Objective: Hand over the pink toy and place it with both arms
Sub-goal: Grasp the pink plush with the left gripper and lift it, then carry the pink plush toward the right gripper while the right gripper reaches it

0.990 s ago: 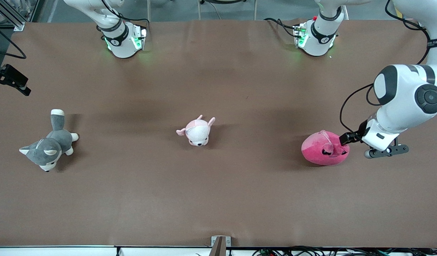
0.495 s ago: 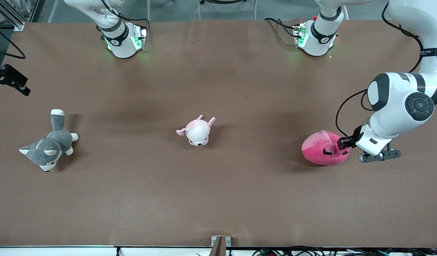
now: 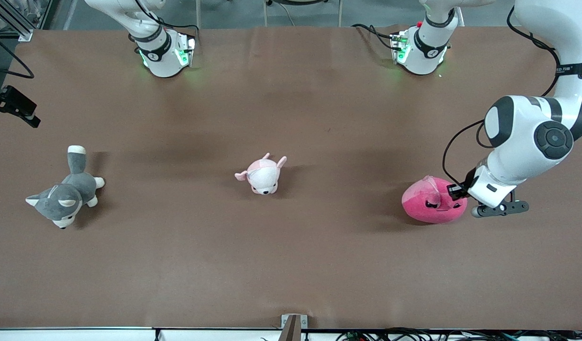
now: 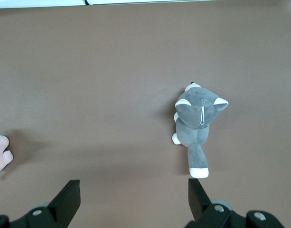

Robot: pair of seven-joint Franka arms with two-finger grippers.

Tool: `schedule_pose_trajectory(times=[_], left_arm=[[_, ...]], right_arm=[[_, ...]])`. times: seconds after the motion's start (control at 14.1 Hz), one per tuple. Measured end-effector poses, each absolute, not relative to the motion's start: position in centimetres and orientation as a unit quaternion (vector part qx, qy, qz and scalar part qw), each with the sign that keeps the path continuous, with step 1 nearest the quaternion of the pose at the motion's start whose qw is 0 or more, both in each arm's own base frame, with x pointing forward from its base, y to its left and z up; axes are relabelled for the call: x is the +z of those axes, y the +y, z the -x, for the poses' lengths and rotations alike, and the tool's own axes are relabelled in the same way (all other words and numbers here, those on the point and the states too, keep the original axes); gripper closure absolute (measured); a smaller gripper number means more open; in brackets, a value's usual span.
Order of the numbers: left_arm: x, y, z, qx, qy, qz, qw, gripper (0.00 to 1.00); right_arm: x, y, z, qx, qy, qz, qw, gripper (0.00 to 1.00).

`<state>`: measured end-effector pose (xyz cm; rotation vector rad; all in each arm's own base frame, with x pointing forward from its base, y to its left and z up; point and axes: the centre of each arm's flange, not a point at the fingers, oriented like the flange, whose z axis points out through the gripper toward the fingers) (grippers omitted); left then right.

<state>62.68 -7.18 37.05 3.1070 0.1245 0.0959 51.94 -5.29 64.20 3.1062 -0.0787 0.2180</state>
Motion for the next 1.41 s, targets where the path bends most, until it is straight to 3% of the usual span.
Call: schedule_pose_trajectory(times=[0.42, 0.64, 0.78, 0.92, 1.13, 1.34, 1.41], left_arm=[[47.2, -17.6, -61.6, 0.01, -0.002, -0.996, 0.088, 0.91], [51.5, -23.2, -60.1, 0.014, -0.009, -0.992, 0.126, 0.91], [53.8, -26.8, -58.9, 0.018, -0.008, -0.988, 0.153, 0.91], [55.5, -30.1, -57.4, 0.003, 0.007, -0.981, 0.195, 0.91], [56.6, -34.9, -55.4, -0.027, 0.031, -0.971, 0.236, 0.91], [57.7, -40.0, -54.3, -0.029, 0.075, -0.96, 0.268, 0.91], [57.9, -41.8, -53.9, -0.026, 0.095, -0.954, 0.285, 0.91]], right_arm=[[64.9, -3.8, -52.2, 0.077, -0.012, -0.997, 0.013, 0.0], [64.1, -2.4, -52.1, 0.052, 0.0, -0.999, 0.008, 0.0], [63.8, -1.6, -52.2, 0.045, -0.002, -0.998, -0.036, 0.0], [63.6, 0.0, -52.4, 0.043, -0.002, -0.994, -0.096, 0.06], [63.1, 4.2, -52.9, 0.028, -0.003, -0.984, -0.178, 0.31], [61.8, 9.4, -54.0, -0.004, -0.01, -0.959, -0.282, 0.33], [61.6, 11.1, -54.4, -0.007, -0.003, -0.956, -0.294, 0.4]])
